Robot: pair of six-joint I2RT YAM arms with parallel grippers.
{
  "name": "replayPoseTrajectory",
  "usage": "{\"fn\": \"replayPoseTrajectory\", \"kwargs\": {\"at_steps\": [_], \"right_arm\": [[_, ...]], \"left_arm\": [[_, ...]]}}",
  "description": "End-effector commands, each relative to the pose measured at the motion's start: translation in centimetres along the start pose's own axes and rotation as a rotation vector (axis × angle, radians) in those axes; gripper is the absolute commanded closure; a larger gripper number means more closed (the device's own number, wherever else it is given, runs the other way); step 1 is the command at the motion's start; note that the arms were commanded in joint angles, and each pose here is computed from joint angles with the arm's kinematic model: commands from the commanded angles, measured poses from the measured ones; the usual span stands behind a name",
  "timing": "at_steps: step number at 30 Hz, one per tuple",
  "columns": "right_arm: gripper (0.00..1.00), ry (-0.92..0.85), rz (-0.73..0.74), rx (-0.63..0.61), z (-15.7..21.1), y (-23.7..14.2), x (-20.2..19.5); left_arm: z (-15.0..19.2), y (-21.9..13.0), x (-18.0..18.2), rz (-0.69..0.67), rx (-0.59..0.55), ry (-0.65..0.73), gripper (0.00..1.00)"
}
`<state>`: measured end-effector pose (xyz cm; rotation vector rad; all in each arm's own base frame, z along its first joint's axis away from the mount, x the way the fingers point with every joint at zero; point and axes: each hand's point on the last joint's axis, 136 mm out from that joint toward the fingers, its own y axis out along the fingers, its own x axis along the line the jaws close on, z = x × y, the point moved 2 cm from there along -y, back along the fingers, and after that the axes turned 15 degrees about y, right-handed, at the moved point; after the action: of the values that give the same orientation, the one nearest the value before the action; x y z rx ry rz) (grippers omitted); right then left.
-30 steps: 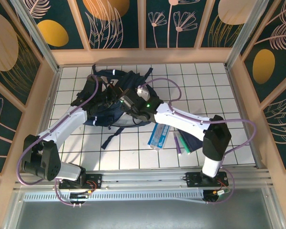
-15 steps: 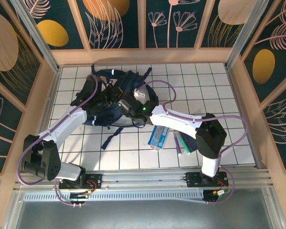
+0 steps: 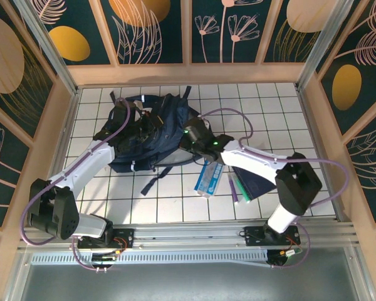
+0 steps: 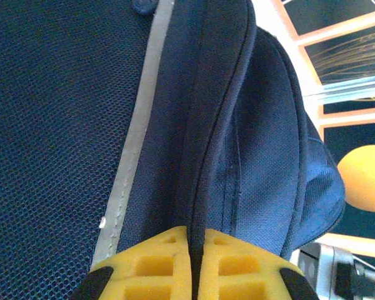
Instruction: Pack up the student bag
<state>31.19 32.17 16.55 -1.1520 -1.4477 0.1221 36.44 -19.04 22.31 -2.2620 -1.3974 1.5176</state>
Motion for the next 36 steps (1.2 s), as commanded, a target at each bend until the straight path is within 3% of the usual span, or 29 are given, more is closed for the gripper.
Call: {"fn": "replayPoseTrajectory", "kwargs": {"at_steps": [1, 3, 5, 7, 11, 15, 19, 24, 28, 29, 33, 34, 36], "right_arm": [[1.0, -0.206, -0.362, 0.173, 0.4, -2.2, 4.1], [0.97, -0.388, -0.452, 0.188, 0.9, -4.1, 5.6], [0.81, -0.479, -0.465, 0.139, 0.2, -5.6, 6.2], [0.75, -0.5, -0.459, 0.079, -1.6, -6.7, 6.1], [0.62, -0.478, -0.48, 0.022, -4.7, -8.3, 6.6], [0.54, -0.422, -0.542, 0.071, -5.0, -8.9, 8.5], [0.5, -0.2, -0.328, 0.054, -6.4, -6.0, 6.5], [0.5, -0.079, -0.021, -0.012, -5.3, -3.0, 3.6], [0.54, -0.076, 0.042, -0.03, -4.8, -1.9, 4.0], [0.6, -0.082, 0.054, -0.035, -4.8, -1.7, 4.1], [0.95, -0.109, -0.015, 0.013, -4.5, -1.8, 5.4], [1.0, -0.11, -0.059, 0.041, -4.4, -2.2, 5.8], [1.0, -0.157, -0.259, 0.16, -3.7, -3.6, 7.5]], "left_arm": [[-2.4, -1.9, -2.1, 0.047, -0.066, 0.049, 1.0], [-2.5, -1.9, -2.6, 0.064, -0.054, 0.059, 1.0], [-2.3, -1.8, -2.8, 0.083, -0.036, 0.061, 1.0], [-1.9, -1.6, -3.0, 0.1, -0.014, 0.058, 1.0], [-1.2, -1.3, -2.8, 0.105, 0.024, 0.062, 1.0], [-0.9, -1.3, -2.4, 0.085, 0.033, 0.071, 1.0], [-0.9, -1.3, -2.3, 0.082, 0.034, 0.064, 1.0], [-0.8, -1.2, -2.2, 0.081, 0.036, 0.058, 1.0], [-0.7, -1.0, -2.1, 0.083, 0.043, 0.053, 1.0], [-0.7, -1.0, -2.1, 0.083, 0.045, 0.052, 1.0], [-0.9, -1.1, -2.2, 0.083, 0.039, 0.052, 1.0], [-1.0, -1.2, -2.4, 0.086, 0.035, 0.058, 1.0], [-1.2, -1.3, -2.7, 0.103, 0.039, 0.068, 1.0]]}}
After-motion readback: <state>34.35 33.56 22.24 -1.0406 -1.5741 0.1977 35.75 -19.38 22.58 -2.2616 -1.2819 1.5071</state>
